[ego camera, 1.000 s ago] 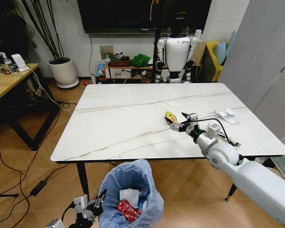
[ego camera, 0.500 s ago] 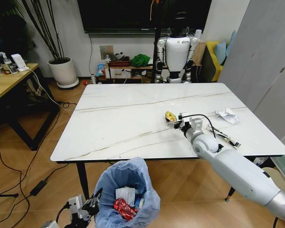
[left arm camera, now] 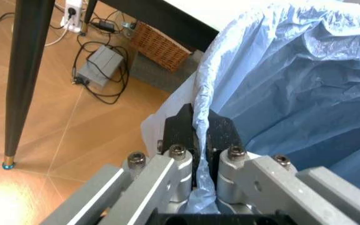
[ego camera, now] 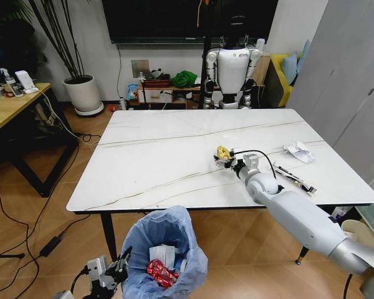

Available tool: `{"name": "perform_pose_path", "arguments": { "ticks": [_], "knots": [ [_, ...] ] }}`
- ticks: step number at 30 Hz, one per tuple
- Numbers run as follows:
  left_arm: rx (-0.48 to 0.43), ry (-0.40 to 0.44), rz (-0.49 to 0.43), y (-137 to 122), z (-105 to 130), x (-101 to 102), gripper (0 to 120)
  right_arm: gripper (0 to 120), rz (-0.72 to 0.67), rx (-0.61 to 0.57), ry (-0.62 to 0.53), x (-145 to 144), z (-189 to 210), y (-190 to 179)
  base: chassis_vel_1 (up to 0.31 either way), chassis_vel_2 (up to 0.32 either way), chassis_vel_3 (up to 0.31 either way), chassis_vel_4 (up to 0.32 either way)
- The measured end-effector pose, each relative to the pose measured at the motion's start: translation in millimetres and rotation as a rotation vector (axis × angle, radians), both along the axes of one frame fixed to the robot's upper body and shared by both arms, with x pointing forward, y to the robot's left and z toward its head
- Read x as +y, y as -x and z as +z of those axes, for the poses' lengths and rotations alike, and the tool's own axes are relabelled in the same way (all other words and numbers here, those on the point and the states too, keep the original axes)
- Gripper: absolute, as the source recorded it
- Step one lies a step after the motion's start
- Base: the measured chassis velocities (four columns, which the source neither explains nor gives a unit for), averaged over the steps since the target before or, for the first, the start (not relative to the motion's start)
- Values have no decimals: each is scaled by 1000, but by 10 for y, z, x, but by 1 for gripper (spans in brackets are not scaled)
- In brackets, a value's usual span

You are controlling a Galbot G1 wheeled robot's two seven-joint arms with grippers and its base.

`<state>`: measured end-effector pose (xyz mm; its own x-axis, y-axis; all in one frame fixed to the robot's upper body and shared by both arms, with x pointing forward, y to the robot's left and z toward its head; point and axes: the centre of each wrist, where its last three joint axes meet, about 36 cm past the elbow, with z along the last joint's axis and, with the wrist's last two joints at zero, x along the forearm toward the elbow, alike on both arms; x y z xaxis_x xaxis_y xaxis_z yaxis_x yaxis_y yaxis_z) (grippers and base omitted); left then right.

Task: Pick up the trash bin and place the trash from the table into it.

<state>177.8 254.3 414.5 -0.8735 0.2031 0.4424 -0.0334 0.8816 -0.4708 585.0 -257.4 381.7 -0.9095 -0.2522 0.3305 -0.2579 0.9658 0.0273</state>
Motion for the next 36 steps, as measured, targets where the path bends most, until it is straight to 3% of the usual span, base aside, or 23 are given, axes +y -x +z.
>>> {"name": "perform_pose_path", "arguments": {
  "ticks": [8,12,18,20,26,31,34,36],
  "knots": [
    [-2,-4,4,-7,2,23,0,100,-7,13,2,-66,-156,-95,0,0,0,0],
    [-3,-6,6,-9,2,32,0,88,-6,6,-13,-76,-206,-136,0,0,0,0],
    [-2,-4,7,-18,-18,30,0,63,0,3,-16,-90,-197,-142,0,0,0,0],
    [-1,-4,7,-19,-22,29,0,62,1,3,-15,-93,-194,-140,0,0,0,0],
    [-1,2,2,-33,-38,10,0,32,18,-1,-13,-97,-178,-80,0,0,0,0],
    [-2,3,0,-39,-40,8,0,20,25,0,-16,-80,-172,-64,0,0,0,0],
    [-9,6,-4,-63,-33,9,0,4,47,4,-26,-65,-161,-35,0,0,0,0],
    [-10,9,-7,-70,-33,2,0,0,56,3,-33,-70,-144,-16,0,0,0,0]
  ]
}}
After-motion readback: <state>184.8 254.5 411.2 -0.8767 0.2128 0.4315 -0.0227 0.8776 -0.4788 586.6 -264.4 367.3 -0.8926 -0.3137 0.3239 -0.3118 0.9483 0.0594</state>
